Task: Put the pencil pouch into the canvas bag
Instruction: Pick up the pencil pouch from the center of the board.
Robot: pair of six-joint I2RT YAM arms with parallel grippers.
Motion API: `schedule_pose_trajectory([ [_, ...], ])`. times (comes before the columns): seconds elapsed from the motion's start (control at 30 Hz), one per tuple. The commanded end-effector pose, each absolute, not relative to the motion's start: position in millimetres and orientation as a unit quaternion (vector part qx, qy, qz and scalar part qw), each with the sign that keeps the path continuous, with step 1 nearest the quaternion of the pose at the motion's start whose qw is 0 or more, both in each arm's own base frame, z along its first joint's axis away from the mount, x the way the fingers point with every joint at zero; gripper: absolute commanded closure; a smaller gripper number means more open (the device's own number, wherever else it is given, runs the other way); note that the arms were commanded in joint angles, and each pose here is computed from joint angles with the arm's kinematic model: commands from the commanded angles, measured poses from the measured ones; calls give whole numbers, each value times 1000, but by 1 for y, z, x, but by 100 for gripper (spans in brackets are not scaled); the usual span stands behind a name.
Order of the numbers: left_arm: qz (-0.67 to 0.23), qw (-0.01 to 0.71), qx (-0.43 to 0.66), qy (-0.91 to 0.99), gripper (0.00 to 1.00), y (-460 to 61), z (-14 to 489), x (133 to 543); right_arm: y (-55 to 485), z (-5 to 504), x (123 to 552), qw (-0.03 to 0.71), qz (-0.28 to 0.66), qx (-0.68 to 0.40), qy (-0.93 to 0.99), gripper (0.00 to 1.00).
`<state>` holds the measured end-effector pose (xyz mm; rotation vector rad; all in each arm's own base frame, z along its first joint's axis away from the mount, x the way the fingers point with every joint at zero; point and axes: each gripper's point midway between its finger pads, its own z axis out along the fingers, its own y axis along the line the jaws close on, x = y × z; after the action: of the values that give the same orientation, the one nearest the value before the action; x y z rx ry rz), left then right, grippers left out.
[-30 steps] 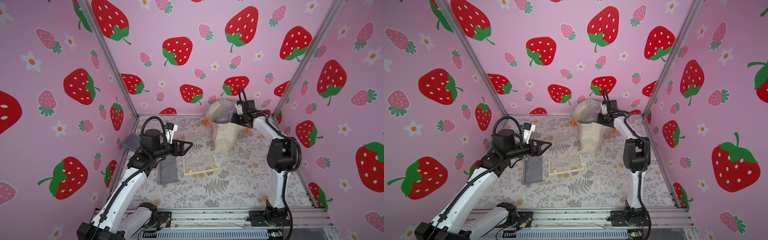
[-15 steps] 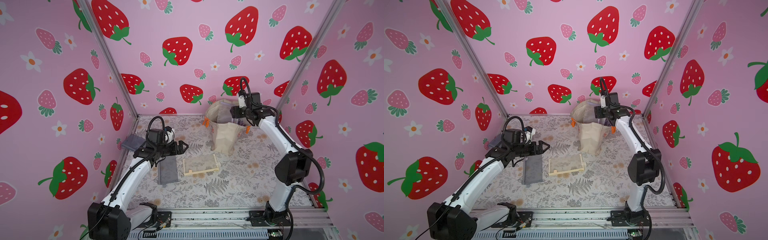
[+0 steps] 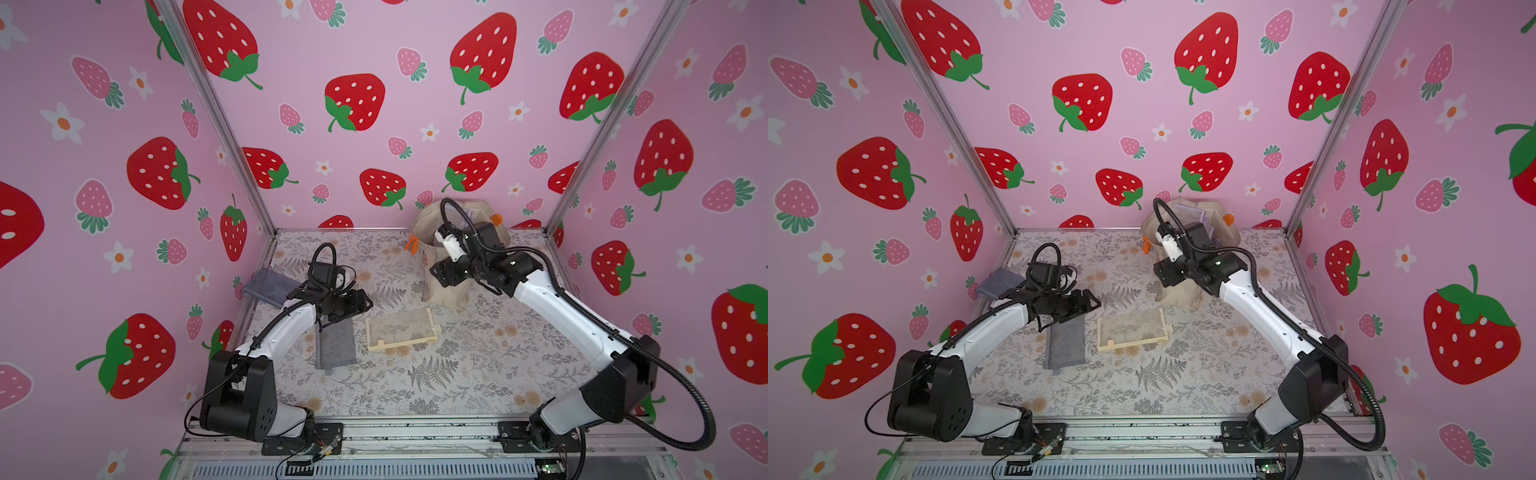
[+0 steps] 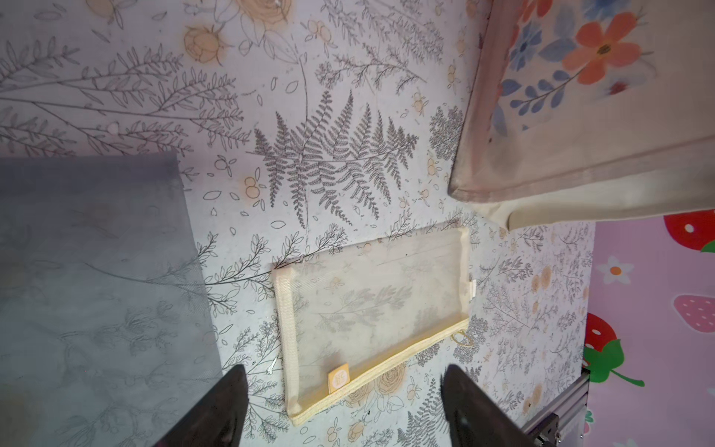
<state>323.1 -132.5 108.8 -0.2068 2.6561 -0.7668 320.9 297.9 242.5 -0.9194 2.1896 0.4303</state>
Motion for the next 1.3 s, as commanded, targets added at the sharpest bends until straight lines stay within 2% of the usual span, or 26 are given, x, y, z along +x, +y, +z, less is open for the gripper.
schedule_pose_trajectory([
  [0.0,-268,175,-94,943,22,-131,96,313,315,207,285,300,198,-377,854,22],
  [0.17,-263,157,-102,946,24,-130,79,299,303,150,275,251,179,-342,888,21],
  [0.3,-257,143,-104,950,25,-132,69,286,301,123,277,226,163,-332,901,21],
  [0.53,-229,146,-86,959,25,-151,74,246,336,99,284,196,188,-357,894,21],
  [0.77,-242,141,-79,957,22,-183,68,213,373,76,304,173,210,-359,893,20],
  [1.0,-279,129,-92,947,21,-200,58,215,393,44,308,125,233,-349,899,20],
  [1.13,-277,123,-107,947,20,-198,45,220,385,33,301,112,229,-343,904,20],
  [1.27,-313,115,-135,933,20,-196,39,233,368,27,290,100,226,-333,910,20],
])
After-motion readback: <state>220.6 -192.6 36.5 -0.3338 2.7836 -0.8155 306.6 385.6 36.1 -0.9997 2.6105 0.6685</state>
